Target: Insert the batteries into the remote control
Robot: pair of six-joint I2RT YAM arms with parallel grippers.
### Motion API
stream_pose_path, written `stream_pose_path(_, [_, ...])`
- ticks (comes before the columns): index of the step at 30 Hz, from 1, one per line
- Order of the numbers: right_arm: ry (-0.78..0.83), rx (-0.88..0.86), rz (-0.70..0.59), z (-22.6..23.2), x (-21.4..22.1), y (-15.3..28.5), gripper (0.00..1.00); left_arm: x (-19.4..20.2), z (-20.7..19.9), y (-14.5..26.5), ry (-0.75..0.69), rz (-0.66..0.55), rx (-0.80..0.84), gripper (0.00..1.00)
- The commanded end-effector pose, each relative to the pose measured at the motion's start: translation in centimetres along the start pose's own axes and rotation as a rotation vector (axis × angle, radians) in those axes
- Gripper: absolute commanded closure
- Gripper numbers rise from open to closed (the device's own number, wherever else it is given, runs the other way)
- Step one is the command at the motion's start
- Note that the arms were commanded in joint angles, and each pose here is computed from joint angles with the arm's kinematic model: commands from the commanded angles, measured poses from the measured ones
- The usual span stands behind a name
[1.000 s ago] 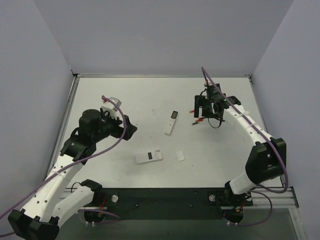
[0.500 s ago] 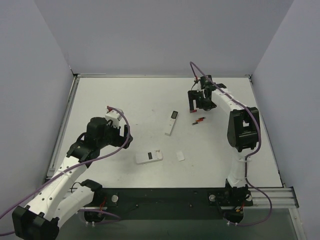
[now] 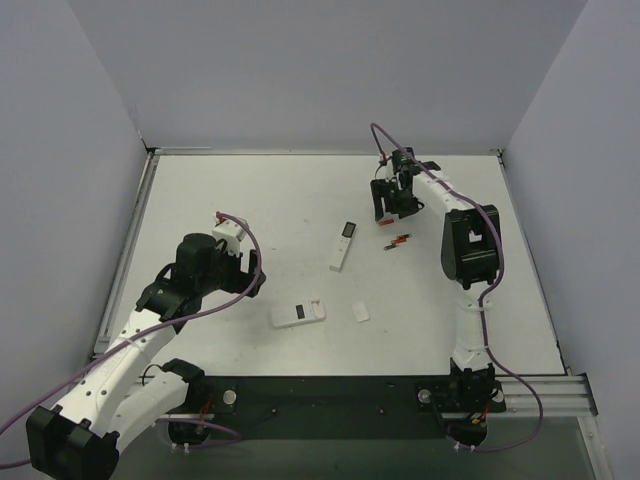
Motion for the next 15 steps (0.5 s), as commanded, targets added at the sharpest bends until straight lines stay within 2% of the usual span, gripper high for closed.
stream_pose_path(1, [0.043, 0.001, 0.042, 0.9, -0.2, 0.7, 0.37, -1.4, 0.1, 0.2, -0.021, -0.054, -0.007, 0.06])
stream_pose_path(5, [0.043, 0.019, 0.066, 0.7, -0.1, 0.3, 0.42, -1.4, 0.1, 0.2, -0.022, -0.056, -0.006, 0.06])
stream_pose_path(15, [0.066, 0.049, 0.123, 0.4, 0.1, -0.4, 0.46, -1.4, 0.1, 0.2, -0.024, -0.06, 0.004, 0.06])
Point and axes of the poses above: each gripper's point midway between its finger pads, its own y axis back along the fingers, its own z axis along the line the jaws close on, x = y × z, the point moved 9 cm from there along y, back along the fingers, and after that the axes turned 11 degrees about -y, right-handed, at the moved point
